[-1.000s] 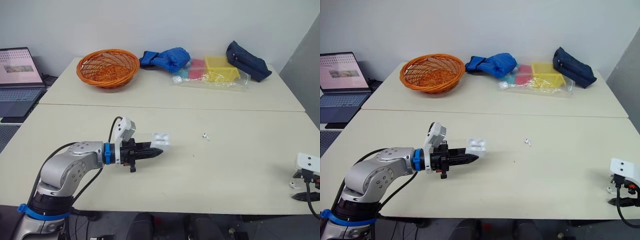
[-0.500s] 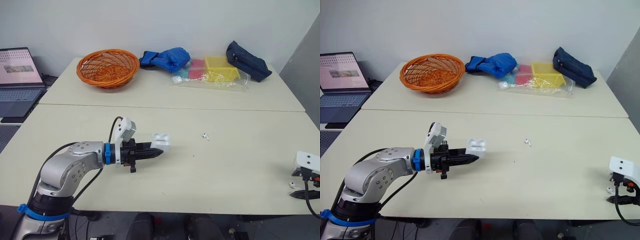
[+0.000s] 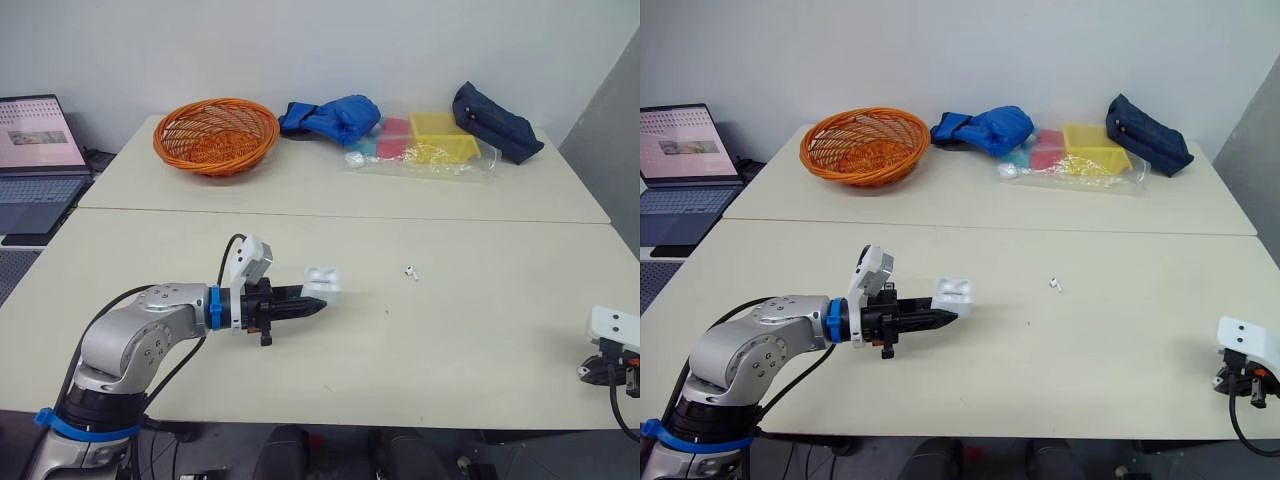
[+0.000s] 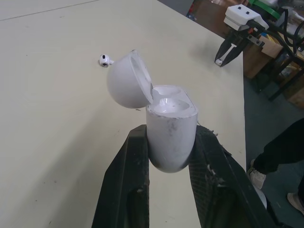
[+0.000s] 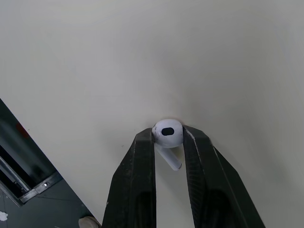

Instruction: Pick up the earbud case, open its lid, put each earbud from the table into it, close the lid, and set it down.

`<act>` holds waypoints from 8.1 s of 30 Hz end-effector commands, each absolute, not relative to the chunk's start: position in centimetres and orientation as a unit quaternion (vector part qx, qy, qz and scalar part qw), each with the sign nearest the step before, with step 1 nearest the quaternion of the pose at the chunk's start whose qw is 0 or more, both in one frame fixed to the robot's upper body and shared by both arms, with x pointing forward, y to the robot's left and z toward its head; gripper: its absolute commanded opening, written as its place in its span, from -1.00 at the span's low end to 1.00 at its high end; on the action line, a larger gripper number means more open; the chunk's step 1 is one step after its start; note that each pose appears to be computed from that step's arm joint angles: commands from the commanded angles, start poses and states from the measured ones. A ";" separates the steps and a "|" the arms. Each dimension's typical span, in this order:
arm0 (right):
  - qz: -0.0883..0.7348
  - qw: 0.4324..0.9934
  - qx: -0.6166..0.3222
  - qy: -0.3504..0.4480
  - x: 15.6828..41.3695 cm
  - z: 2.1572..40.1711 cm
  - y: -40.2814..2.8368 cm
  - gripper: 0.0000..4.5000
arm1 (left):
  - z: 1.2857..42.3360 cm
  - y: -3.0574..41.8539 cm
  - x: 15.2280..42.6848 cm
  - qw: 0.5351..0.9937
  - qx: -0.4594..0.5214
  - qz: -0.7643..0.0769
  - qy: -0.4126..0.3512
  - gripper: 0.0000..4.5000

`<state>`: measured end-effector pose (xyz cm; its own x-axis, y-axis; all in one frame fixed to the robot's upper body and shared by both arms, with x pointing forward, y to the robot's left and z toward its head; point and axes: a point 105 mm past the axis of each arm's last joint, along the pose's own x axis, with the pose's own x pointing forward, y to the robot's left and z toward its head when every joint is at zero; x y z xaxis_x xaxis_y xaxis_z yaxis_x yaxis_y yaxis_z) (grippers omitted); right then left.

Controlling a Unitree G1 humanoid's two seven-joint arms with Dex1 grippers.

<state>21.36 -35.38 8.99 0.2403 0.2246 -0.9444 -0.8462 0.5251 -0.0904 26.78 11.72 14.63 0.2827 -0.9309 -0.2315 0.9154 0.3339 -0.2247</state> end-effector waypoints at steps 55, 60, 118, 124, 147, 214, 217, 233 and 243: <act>0.437 0.890 0.071 -0.107 31.6 28.9 -5.1 -0.80 | 24.3 4.8 34.9 0.851 0.015 -0.476 -0.222 -0.67; 0.432 0.894 0.072 -0.100 31.9 28.3 -5.1 -0.80 | 24.3 4.7 34.8 0.850 0.014 -0.477 -0.222 -0.67; 0.405 0.910 0.033 -0.086 32.2 26.4 -4.9 0.21 | 25.0 3.8 33.9 0.838 0.003 -0.496 -0.229 -0.67; 0.406 0.909 0.034 -0.088 32.2 26.5 -4.9 0.21 | 24.9 3.8 33.8 0.838 0.002 -0.496 -0.227 -0.67; 0.373 0.919 -0.097 0.083 33.5 20.7 -14.4 0.21 | 23.5 8.1 34.7 0.858 0.031 -0.478 -0.184 -0.67; 0.423 0.650 -0.433 0.459 22.9 9.5 -34.4 -0.83 | 22.0 7.3 32.5 0.860 0.033 -0.482 -0.166 -0.67; 0.422 0.655 -0.423 0.463 22.7 9.1 -34.6 -0.83 | 22.0 7.3 32.4 0.858 0.039 -0.484 -0.166 -0.67; 0.420 0.664 -0.421 0.454 22.8 8.7 -34.6 0.43 | 21.8 7.4 32.3 0.859 0.036 -0.485 -0.158 -0.67; 0.416 0.668 -0.401 0.468 22.2 8.8 -34.7 0.35 | 21.9 7.4 32.4 0.860 0.032 -0.483 -0.159 -0.67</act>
<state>22.72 -34.65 9.08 0.2483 0.1802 -0.9518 -0.9279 0.3263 -0.1803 32.98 7.54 20.19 0.5060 -0.8403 0.1946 0.8264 0.5369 0.1699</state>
